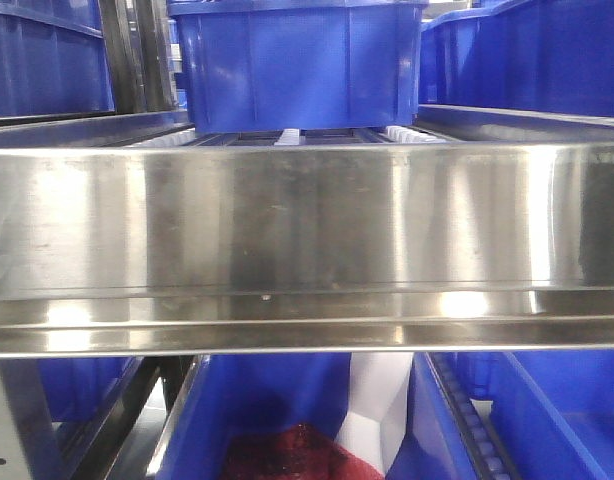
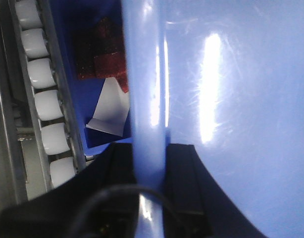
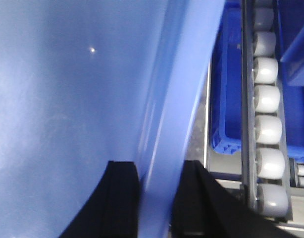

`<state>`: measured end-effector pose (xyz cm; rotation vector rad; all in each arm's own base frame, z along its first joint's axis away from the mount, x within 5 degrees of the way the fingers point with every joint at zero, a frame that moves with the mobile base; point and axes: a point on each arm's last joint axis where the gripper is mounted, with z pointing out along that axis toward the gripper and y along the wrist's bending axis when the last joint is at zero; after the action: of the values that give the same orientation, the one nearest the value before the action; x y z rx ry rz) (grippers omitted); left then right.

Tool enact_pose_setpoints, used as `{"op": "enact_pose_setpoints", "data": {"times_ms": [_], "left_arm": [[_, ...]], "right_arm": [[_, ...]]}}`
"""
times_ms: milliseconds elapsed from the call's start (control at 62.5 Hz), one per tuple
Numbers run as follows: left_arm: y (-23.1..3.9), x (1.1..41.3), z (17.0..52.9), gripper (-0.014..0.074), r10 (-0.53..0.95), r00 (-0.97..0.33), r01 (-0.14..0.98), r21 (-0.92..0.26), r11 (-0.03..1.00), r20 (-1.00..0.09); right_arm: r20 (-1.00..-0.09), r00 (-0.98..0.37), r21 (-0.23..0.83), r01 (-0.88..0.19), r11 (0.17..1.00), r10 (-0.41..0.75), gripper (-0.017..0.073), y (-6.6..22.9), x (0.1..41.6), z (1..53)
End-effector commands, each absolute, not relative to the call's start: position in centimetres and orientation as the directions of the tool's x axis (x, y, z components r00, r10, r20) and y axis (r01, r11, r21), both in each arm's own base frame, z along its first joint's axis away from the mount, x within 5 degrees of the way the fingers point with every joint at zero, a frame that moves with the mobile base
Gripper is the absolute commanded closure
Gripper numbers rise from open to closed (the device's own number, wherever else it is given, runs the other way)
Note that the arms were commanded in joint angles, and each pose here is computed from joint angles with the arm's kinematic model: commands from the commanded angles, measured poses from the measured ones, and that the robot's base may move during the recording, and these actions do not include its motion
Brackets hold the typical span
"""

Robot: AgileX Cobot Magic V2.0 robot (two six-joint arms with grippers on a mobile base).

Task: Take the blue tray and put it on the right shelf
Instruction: 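Lower the tray onto the roller shelf with both grippers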

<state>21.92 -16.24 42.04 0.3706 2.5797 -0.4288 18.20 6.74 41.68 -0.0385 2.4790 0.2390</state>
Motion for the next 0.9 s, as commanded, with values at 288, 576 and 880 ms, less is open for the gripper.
{"op": "enact_pose_setpoints", "data": {"times_ms": [288,576,880], "left_arm": [[-15.7,21.2,43.6,0.0642,0.234,-0.800,0.393,-0.188,0.900,-0.553],[-14.7,25.1,44.9,0.0642,0.131,-0.782,0.306,-0.192,0.933,-0.609],[-14.2,31.3,40.2,0.0642,0.078,-0.858,0.187,-0.167,0.968,-0.507]], "right_arm": [[-0.734,-0.677,0.111,-0.190,0.975,-0.048,0.0504,6.8,18.6,43.7],[-0.746,-0.664,0.112,-0.194,0.975,-0.047,0.0504,8.7,23.4,44.9],[-0.670,-0.736,0.079,-0.197,0.977,-0.094,0.0504,11.8,31.2,40.9]]}}
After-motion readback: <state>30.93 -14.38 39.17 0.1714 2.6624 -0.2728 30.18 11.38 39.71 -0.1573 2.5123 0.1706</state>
